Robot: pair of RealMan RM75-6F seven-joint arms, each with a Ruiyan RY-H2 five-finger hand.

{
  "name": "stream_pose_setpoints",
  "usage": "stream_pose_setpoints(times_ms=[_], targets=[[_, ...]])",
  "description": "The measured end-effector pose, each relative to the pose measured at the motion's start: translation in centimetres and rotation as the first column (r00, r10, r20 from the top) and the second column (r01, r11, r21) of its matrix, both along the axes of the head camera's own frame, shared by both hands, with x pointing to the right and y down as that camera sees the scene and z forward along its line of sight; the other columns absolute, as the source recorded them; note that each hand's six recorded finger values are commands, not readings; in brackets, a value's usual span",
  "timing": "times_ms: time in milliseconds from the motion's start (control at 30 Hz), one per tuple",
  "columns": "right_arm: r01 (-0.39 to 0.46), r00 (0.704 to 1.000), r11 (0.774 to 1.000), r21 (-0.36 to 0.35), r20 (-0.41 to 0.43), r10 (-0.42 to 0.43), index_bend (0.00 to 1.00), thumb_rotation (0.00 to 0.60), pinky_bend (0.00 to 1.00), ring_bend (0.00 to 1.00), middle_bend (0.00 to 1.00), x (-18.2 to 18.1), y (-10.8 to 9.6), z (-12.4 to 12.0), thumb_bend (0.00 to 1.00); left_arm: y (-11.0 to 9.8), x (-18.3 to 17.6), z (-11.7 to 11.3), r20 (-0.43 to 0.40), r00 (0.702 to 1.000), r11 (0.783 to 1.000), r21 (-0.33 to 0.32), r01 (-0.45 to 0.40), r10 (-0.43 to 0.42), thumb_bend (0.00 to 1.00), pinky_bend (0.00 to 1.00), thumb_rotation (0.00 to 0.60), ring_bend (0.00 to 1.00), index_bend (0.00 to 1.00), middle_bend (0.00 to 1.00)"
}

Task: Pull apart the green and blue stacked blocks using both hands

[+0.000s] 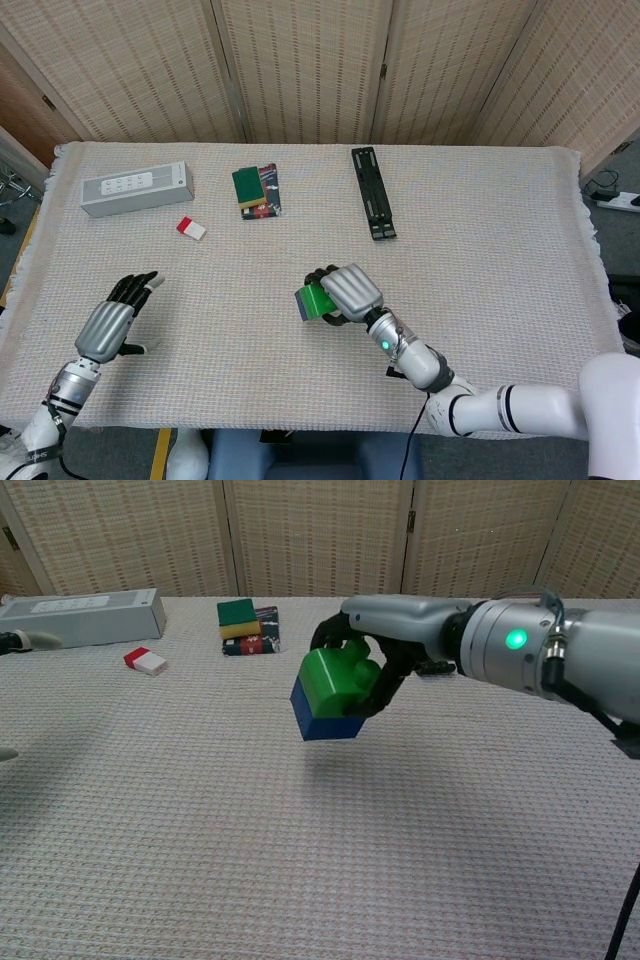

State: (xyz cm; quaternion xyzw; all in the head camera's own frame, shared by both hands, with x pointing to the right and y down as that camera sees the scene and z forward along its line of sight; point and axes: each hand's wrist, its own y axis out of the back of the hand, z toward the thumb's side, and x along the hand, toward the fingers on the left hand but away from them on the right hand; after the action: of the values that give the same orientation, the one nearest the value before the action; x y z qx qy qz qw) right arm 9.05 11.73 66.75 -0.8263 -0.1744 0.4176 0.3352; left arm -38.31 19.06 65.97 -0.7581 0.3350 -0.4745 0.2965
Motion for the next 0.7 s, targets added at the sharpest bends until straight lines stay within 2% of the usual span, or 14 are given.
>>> stream_pose_setpoints(times_ms=[200,300,333,433,533,633,700], targets=[[0.015,0.999,0.999,-0.033,0.038,-0.014,0.92,0.600,0.83,0.80,0.70,-2.2,0.1,-0.1,0.35,-0.6,3.6,0.0,-0.178,0.984,0.995,-0.101,0.010,-0.028,0.25,0.00,0.600,0.00,0.02,0.06],[0.012,0.998,0.999,-0.047,0.060,-0.009,0.92,0.600,0.83,0.79,0.70,-3.3,-0.1,-0.4,0.35,-0.8,4.9,0.0,-0.268,0.959,0.979,-0.203,0.035,-0.090,0.25,0.00,0.600,0.00,0.04,0.06],[0.011,0.998,0.999,-0.051,0.067,-0.008,0.92,0.600,0.83,0.79,0.70,-3.7,-0.1,-0.6,0.35,-0.8,5.3,0.0,-0.296,0.947,0.966,-0.254,0.043,-0.120,0.25,0.00,0.600,0.00,0.04,0.06],[0.010,0.996,0.997,-0.071,0.084,-0.004,0.92,0.600,0.83,0.79,0.70,-4.4,0.0,-0.9,0.35,-1.0,6.1,0.1,-0.320,0.930,0.929,-0.366,0.055,-0.181,0.25,0.00,0.600,0.00,0.07,0.06],[0.008,0.995,0.996,-0.086,0.099,0.000,0.92,0.600,0.83,0.79,0.70,-5.1,0.0,-1.3,0.35,-1.0,6.8,0.4,-0.310,0.928,0.894,-0.445,0.052,-0.209,0.25,0.00,0.600,0.00,0.11,0.08],[0.005,0.994,0.994,-0.105,0.113,0.007,0.92,0.600,0.83,0.79,0.70,-5.8,0.2,-1.6,0.35,-1.2,7.6,0.9,-0.300,0.929,0.867,-0.496,0.041,-0.216,0.25,0.00,0.600,0.00,0.11,0.08],[0.004,0.991,0.993,-0.122,0.130,0.012,0.92,0.600,0.83,0.79,0.70,-6.5,0.3,-2.0,0.35,-1.3,8.1,1.3,-0.301,0.927,0.858,-0.511,0.041,-0.223,0.24,0.00,0.600,0.00,0.11,0.08]])
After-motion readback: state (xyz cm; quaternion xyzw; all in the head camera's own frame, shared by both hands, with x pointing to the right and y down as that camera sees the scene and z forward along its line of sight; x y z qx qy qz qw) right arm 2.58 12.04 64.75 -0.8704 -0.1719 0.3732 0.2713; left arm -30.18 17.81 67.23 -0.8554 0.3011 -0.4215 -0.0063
